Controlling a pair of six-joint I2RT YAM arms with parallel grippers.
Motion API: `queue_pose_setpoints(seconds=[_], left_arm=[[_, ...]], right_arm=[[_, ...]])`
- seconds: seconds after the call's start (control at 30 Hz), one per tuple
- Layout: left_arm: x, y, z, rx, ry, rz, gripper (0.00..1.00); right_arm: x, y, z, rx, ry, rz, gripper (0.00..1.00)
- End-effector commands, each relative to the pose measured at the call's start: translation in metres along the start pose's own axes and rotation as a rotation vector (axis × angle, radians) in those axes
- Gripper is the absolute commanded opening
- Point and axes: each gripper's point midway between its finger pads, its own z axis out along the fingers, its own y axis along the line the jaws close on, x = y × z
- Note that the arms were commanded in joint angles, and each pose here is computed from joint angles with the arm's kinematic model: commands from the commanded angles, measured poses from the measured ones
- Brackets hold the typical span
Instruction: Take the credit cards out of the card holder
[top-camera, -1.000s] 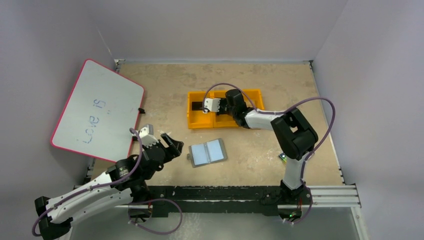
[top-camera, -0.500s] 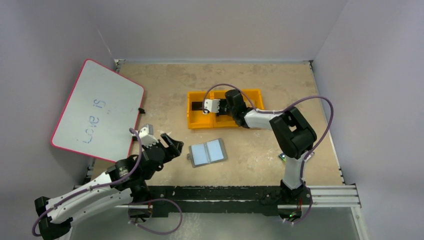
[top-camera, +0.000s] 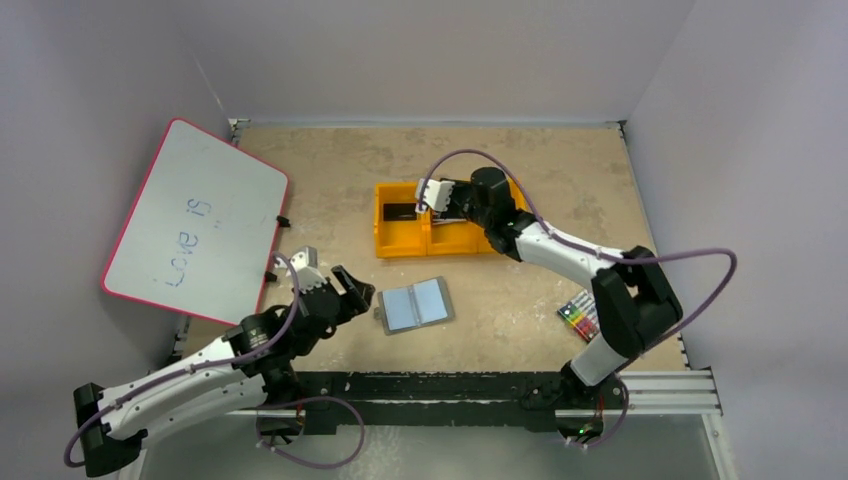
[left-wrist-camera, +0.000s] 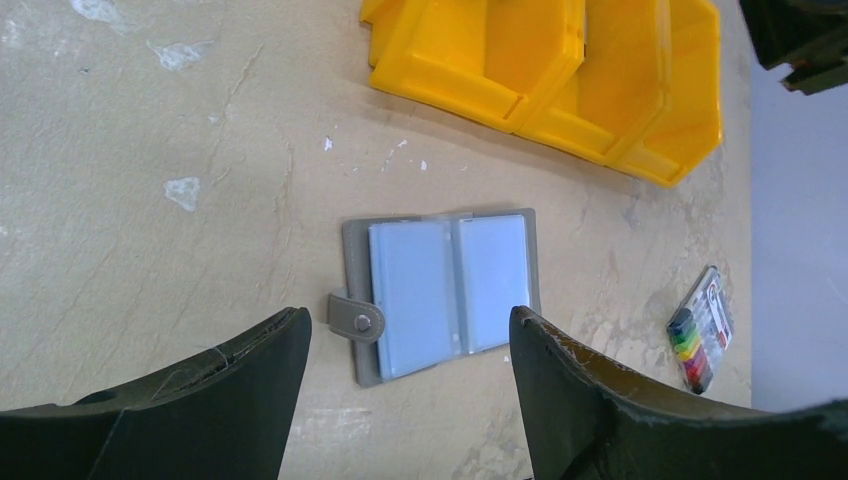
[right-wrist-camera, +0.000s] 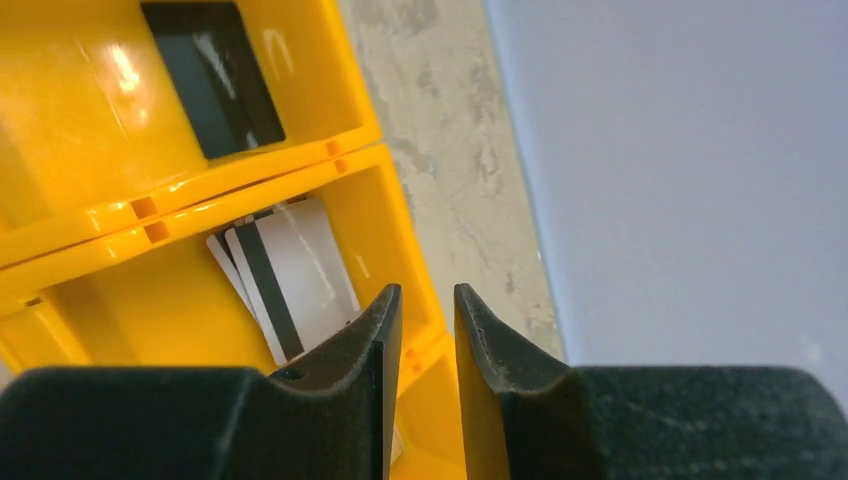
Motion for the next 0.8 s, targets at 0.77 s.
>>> queue_pose_setpoints(seconds=[0.77], left_arm=[[0.07, 0.004, 0.04, -0.065, 0.196, 0.064, 0.71]], right_arm=[[-0.069, 0.193, -0.105, -0.375, 0.088, 1.622, 0.48]])
